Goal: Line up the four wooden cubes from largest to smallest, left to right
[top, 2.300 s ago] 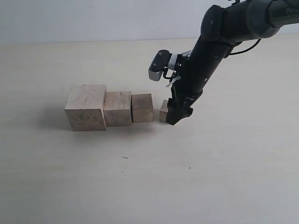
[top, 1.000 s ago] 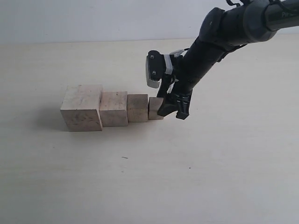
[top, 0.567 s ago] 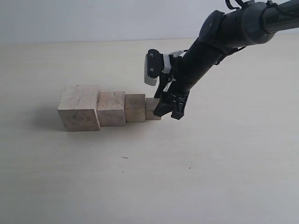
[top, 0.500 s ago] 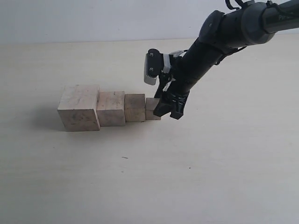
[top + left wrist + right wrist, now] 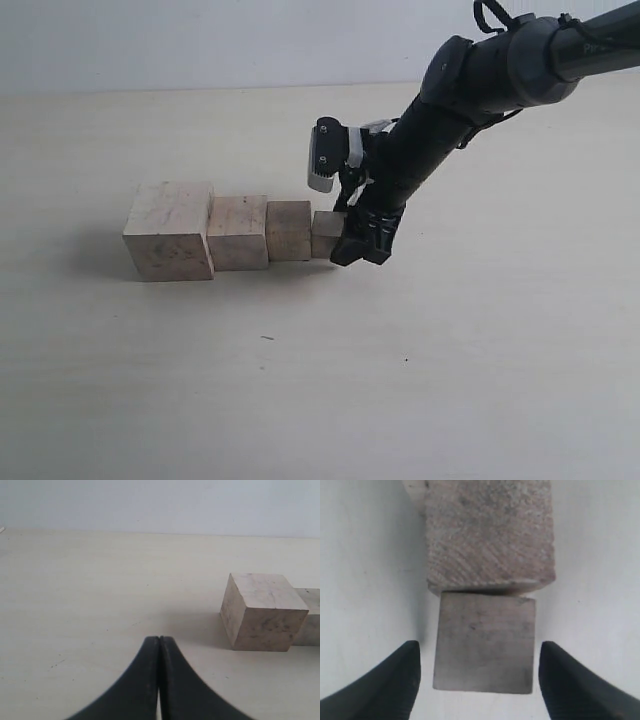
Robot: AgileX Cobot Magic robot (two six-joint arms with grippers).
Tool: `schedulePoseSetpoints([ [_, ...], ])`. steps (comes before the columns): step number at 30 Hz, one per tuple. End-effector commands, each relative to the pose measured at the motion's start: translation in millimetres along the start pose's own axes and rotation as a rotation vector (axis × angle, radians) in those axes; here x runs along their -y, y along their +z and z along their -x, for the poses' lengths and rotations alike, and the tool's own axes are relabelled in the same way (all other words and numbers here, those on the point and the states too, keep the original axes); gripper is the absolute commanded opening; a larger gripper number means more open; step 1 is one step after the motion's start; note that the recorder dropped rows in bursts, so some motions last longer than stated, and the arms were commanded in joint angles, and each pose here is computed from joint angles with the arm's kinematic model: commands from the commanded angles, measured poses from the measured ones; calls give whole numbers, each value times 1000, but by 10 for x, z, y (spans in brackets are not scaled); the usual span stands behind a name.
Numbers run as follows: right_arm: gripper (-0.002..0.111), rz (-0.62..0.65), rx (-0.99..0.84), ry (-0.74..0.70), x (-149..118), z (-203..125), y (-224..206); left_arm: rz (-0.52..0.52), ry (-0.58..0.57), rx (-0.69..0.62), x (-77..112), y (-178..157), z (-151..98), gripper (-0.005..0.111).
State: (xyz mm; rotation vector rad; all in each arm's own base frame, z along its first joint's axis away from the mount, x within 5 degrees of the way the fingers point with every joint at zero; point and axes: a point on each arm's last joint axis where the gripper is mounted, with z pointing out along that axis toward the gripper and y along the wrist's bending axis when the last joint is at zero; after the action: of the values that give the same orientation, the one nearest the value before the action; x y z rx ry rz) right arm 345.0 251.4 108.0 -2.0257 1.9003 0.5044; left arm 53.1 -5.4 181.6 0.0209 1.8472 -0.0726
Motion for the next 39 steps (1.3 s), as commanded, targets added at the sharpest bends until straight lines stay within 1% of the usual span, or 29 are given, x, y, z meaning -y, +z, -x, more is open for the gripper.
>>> schedulePoseSetpoints([
  [1, 65, -57, 9, 34, 35, 33, -71, -3, 4, 13, 0, 0, 0, 0],
  [4, 67, -106, 19, 48, 65, 72, -171, -3, 4, 13, 0, 0, 0, 0],
  [7, 73, -132, 9, 51, 66, 104, -278, -3, 4, 13, 0, 0, 0, 0],
  [10, 78, -134, 4, 109, 49, 125, -354, -3, 4, 13, 0, 0, 0, 0],
  [16, 78, -104, -59, 134, -26, 126, -512, -3, 4, 13, 0, 0, 0, 0],
  [20, 76, -156, -120, 155, -5, 91, -590, -3, 4, 13, 0, 0, 0, 0],
  [25, 72, -231, -116, 245, 81, 51, -518, -3, 4, 13, 0, 0, 0, 0],
  [28, 64, -243, -113, 271, 114, 20, -438, -3, 4, 13, 0, 0, 0, 0],
  [29, 60, -238, -118, 274, 117, 3, -402, -3, 4, 13, 0, 0, 0, 0],
  [32, 45, -228, -126, 278, 122, -27, -342, -3, 4, 13, 0, 0, 0, 0],
  [37, 15, -206, -141, 284, 112, -56, -290, -3, 4, 13, 0, 0, 0, 0],
  [39, 7, -200, -130, 297, 108, -47, -287, -3, 4, 13, 0, 0, 0, 0],
])
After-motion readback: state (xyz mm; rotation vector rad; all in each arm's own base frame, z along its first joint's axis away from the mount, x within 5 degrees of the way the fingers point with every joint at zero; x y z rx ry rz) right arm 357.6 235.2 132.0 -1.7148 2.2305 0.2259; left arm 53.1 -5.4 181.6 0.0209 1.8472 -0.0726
